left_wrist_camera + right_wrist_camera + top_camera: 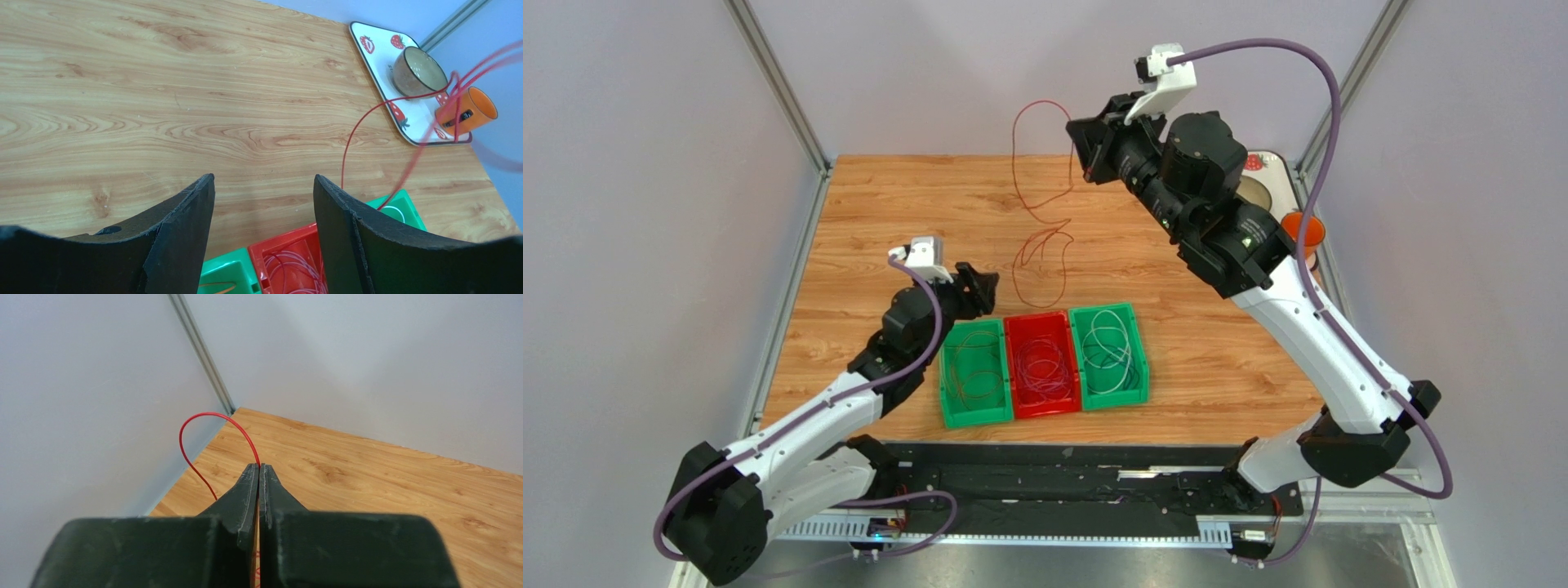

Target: Untangle the cables

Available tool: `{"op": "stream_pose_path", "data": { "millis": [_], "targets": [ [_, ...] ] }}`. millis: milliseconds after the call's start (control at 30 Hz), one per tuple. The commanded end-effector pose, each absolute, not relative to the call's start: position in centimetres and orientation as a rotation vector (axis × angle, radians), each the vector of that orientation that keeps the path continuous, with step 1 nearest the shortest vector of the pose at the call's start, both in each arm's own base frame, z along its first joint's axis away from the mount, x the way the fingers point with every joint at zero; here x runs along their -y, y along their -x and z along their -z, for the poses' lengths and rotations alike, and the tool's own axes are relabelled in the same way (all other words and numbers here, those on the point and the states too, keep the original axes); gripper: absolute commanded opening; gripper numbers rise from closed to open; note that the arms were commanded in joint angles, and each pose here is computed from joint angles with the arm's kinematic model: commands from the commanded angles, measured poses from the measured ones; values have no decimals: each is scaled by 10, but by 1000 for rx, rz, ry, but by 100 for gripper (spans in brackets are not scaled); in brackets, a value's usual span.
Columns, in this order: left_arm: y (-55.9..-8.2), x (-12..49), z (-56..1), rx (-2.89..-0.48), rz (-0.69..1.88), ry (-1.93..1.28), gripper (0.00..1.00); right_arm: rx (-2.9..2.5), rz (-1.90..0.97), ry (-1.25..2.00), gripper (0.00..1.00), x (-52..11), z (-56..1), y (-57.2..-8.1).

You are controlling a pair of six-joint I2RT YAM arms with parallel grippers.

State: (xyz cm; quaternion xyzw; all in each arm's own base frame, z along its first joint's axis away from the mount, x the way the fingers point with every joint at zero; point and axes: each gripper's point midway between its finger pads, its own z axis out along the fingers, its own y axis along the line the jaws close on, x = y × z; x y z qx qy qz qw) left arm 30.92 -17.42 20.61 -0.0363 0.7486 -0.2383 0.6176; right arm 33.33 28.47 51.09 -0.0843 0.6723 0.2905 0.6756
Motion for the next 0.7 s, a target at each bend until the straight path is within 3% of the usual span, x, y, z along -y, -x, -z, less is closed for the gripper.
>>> {"op": "stream_pose_path", "data": {
  "millis": [0, 667],
  "targets": [
    [-312, 168, -207, -1718, 561, 142, 68, -1492, -773, 265, 0, -286, -525, -297],
    [-313, 168, -205, -1723, 580, 147, 66, -1514, -1055, 421, 0, -290, -508, -219]
  ]
}}
